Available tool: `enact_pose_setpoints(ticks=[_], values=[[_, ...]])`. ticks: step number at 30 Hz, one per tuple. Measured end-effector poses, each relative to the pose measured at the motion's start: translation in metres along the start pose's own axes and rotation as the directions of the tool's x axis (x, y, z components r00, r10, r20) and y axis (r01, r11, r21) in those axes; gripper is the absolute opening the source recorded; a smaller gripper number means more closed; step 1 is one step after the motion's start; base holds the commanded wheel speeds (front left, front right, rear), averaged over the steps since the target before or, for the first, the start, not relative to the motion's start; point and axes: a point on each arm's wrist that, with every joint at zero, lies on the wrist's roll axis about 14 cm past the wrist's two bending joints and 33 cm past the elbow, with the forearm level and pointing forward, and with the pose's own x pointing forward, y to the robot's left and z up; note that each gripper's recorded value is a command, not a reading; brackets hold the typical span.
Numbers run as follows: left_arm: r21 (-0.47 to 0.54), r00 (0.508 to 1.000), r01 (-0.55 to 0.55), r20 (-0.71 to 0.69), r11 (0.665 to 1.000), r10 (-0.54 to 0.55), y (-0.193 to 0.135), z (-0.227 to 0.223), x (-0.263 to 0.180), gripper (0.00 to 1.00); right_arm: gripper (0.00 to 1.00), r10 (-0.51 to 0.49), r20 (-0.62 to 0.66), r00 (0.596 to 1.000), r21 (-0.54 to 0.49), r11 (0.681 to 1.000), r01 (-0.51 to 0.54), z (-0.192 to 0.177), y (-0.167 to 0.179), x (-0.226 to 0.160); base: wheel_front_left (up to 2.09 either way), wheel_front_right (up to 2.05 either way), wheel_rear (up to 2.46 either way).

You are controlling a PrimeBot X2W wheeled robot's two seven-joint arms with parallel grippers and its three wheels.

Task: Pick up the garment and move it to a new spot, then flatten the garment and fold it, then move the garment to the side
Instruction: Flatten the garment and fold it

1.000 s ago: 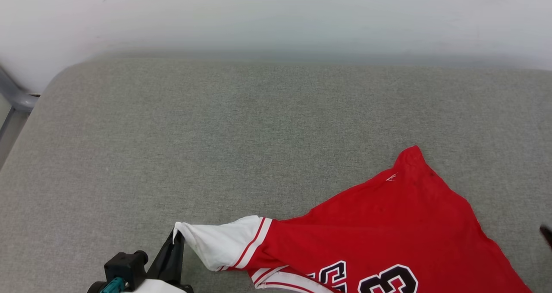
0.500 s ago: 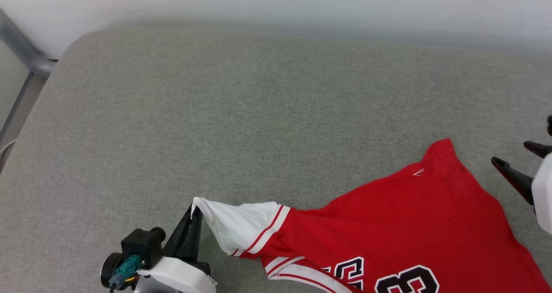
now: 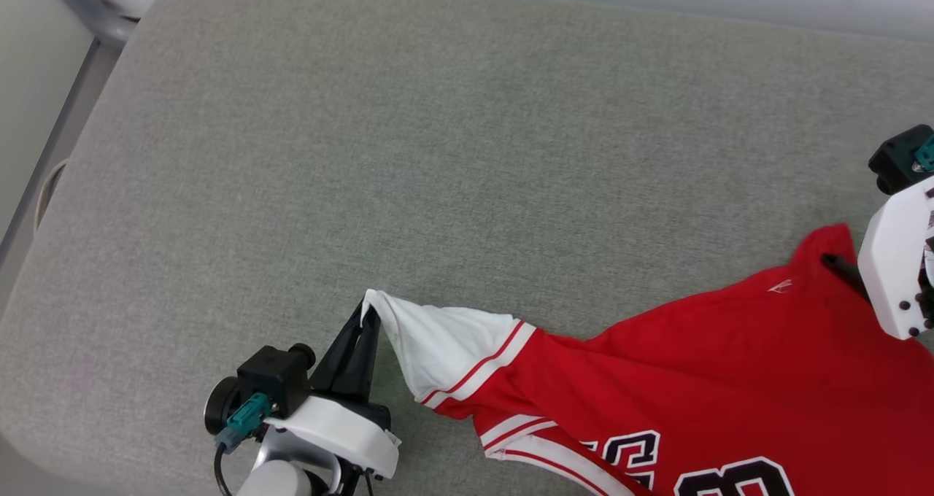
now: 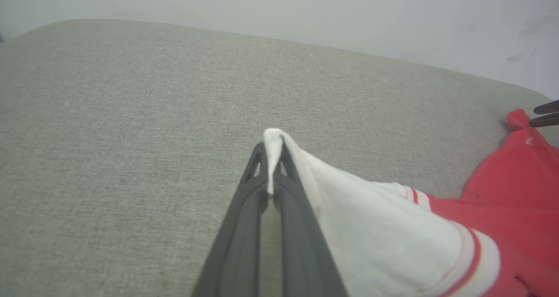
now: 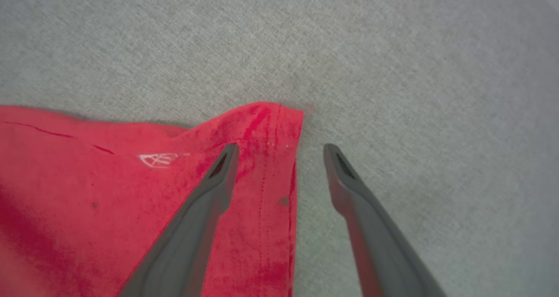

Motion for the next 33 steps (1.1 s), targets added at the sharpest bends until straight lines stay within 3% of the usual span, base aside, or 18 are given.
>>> enact_pose_setpoints(ticks=[10,11,12,13,18,23,28,33], values=[[-0.002,0.999,-0.03,-0.03,1.0,0.03,0.008,-0.01,0.002,0.0,1.0,0.093,-0.101,0.991,0.031,0.995,-0.091,-0.034,0.026,0.047,0.0,0.0,0.0],[-0.002,0.999,-0.03,-0.03,1.0,0.03,0.008,-0.01,0.002,0.0,0.5,0.093,-0.101,0.991,0.031,0.995,-0.091,-0.034,0.026,0.047,0.0,0.0,0.0],[-0.002,0.999,-0.031,-0.03,1.0,0.031,0.008,-0.01,0.003,0.0,0.4,0.092,-0.097,0.991,0.03,0.995,-0.09,-0.034,0.026,0.048,0.0,0.0,0.0],[-0.002,0.999,-0.03,-0.03,1.0,0.03,0.008,-0.01,0.003,0.0,0.0,0.091,-0.076,0.993,0.031,0.996,-0.089,-0.035,0.026,0.048,0.0,0.0,0.0],[-0.001,0.999,-0.026,-0.02,1.0,0.026,0.008,-0.007,0.002,0.0,0.0,0.093,0.007,0.996,0.031,0.995,-0.093,-0.024,0.029,0.043,0.0,0.0,0.0],[0.016,1.0,-0.019,0.007,1.0,0.019,0.009,0.003,-0.004,0.0,0.0,0.059,0.192,0.979,0.034,0.997,-0.067,0.005,0.026,0.02,0.0,0.0,0.0],[0.046,0.998,0.009,0.063,0.999,-0.012,0.005,0.022,-0.008,0.0,0.0,-0.001,0.395,0.919,0.06,0.998,-0.024,0.035,0.013,-0.019,0.0,0.0,0.0],[0.101,0.985,0.055,0.157,0.993,-0.07,-0.005,0.056,-0.006,0.0,0.0,-0.078,0.552,0.83,0.11,0.994,0.02,0.049,-0.002,-0.063,0.0,0.0,0.0]])
